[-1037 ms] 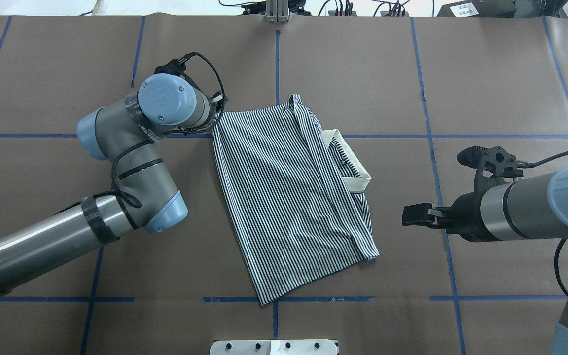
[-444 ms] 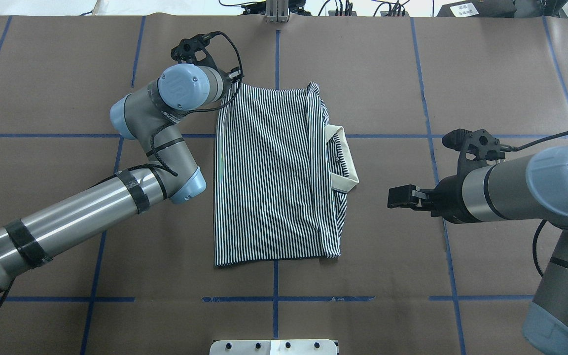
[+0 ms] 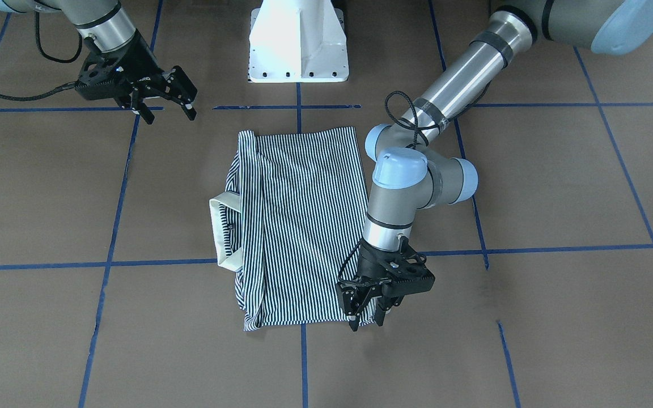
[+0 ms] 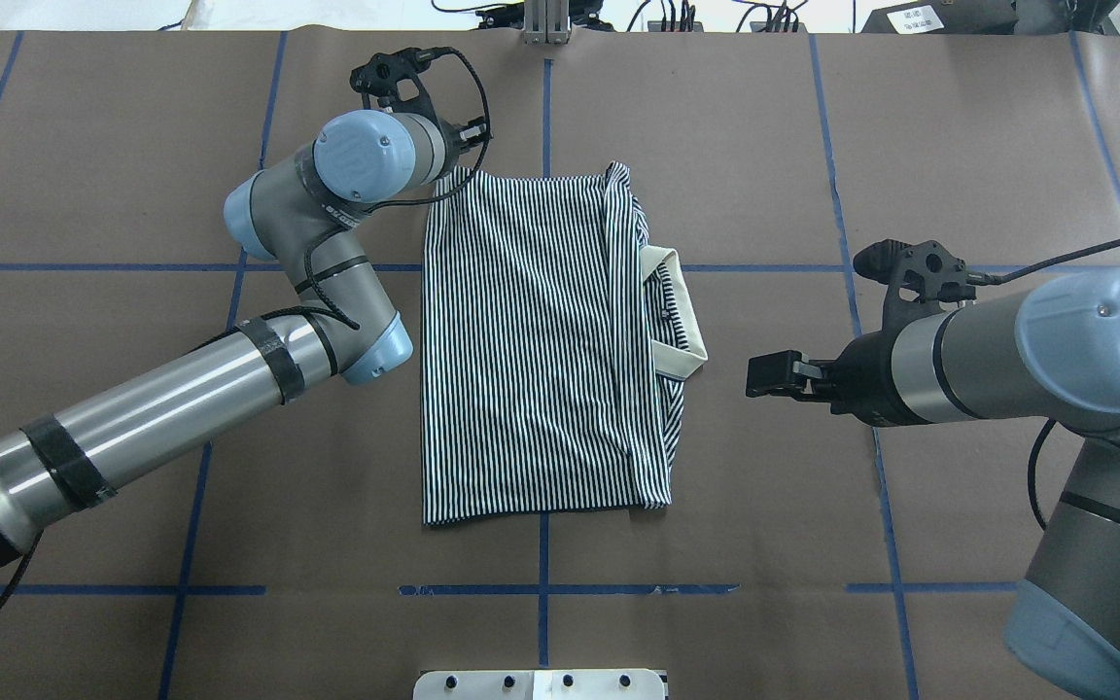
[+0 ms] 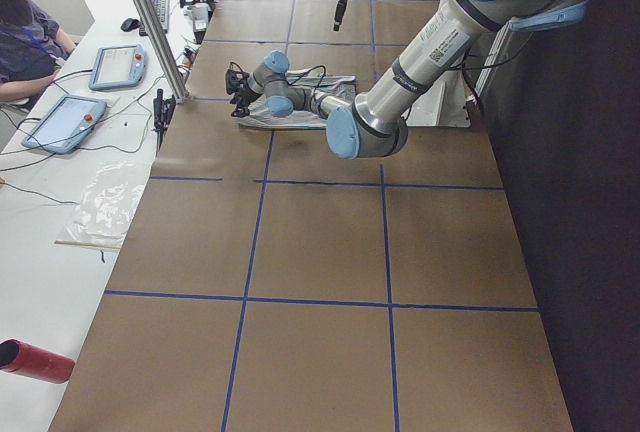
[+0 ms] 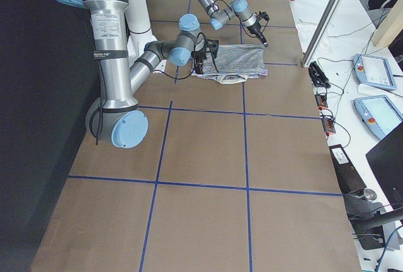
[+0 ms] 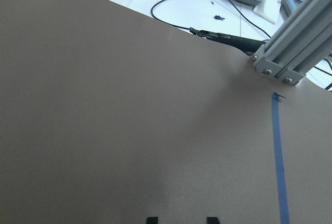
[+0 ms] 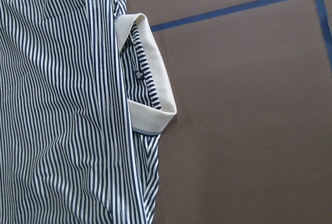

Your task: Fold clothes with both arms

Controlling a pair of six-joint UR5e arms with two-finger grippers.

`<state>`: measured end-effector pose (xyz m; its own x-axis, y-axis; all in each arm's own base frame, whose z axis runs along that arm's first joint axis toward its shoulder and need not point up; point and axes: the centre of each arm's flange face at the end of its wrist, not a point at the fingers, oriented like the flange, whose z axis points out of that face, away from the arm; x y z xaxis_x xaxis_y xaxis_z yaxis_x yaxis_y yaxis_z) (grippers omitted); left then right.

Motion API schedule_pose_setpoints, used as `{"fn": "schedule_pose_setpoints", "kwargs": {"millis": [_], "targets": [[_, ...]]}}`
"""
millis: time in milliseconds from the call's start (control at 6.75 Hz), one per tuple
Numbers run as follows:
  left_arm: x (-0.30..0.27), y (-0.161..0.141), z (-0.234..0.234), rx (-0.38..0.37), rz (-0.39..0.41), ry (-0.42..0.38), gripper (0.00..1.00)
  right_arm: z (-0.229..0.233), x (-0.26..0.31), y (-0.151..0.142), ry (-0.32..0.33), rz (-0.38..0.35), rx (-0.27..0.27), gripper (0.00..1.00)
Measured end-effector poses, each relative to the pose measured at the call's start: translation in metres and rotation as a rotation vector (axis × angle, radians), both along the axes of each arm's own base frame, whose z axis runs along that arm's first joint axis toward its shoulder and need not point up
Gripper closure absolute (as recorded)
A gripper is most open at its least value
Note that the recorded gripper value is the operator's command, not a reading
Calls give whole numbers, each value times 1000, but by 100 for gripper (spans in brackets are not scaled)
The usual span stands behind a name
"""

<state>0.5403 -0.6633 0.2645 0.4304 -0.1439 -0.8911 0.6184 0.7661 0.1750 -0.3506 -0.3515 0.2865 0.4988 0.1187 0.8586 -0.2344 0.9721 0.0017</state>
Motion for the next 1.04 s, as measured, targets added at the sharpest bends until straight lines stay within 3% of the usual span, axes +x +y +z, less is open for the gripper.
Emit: {"fn": "schedule_pose_setpoints", "kwargs": {"millis": [296, 444, 741, 1037], "targets": [[-37, -4, -22, -42, 137, 32, 0, 1, -30, -27, 43, -19, 33, 0], [-57, 13, -27, -69, 167, 23, 0, -5, -49, -42, 92, -38, 54, 0], [-117, 80, -39, -87, 234, -20, 0, -36, -91, -75, 207, -84, 81, 0], [-162, 139, -71, -83, 281, -58, 0, -44, -136, -78, 273, -140, 74, 0]]}}
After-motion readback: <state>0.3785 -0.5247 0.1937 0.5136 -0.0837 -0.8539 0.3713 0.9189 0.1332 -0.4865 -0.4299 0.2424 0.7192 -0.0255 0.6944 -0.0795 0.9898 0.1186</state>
